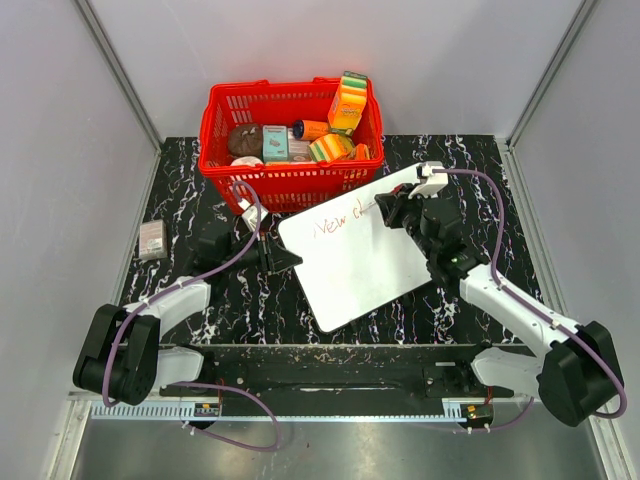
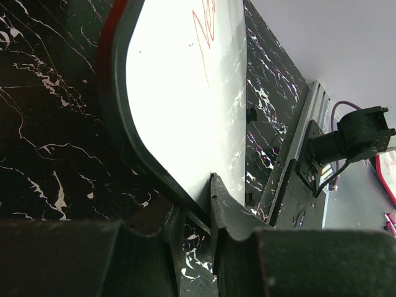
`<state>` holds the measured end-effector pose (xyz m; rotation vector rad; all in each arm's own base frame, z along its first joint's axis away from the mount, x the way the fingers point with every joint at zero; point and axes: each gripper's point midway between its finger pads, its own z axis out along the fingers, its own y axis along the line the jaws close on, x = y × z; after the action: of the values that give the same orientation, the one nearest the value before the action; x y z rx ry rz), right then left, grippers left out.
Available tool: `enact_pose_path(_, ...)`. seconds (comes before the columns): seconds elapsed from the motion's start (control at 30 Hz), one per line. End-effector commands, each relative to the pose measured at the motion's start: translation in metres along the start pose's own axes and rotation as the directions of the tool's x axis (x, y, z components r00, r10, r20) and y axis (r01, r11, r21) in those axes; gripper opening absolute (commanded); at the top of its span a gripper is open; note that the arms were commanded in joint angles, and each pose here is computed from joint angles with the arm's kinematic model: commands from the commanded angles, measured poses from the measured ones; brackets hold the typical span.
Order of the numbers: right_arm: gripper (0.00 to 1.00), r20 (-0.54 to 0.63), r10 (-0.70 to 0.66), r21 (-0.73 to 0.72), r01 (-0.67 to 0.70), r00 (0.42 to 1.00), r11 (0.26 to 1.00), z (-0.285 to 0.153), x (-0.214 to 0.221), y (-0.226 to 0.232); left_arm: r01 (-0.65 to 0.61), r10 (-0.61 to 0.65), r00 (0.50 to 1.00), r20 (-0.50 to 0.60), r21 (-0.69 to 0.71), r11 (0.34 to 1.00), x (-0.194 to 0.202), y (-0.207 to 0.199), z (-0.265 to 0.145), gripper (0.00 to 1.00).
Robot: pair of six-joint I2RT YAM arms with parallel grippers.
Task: Write a sentence on the whiteboard
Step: Write on the whiteboard with the whiteboard marker without the cap.
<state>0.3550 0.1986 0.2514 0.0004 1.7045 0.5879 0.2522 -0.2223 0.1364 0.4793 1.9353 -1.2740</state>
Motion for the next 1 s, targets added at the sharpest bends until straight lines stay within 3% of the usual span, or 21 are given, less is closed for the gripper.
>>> enact_pose_path(0.0, 0.00, 0.048, -0.016, 0.030, 0.015, 0.999, 0.999, 0.007, -0.019, -0.002, -0.133, 0.134, 0.989, -0.065, 0.009, 0.991, 0.019, 0.006, 0.006, 0.00)
enact_pose_path(0.97, 0.00, 0.040, -0.008, 0.095, 0.005, 0.999, 0.996, 0.006, -0.011, -0.021, -0.133, 0.134, 0.989, -0.064, 0.007, 0.991, 0.019, 0.006, 0.006, 0.00)
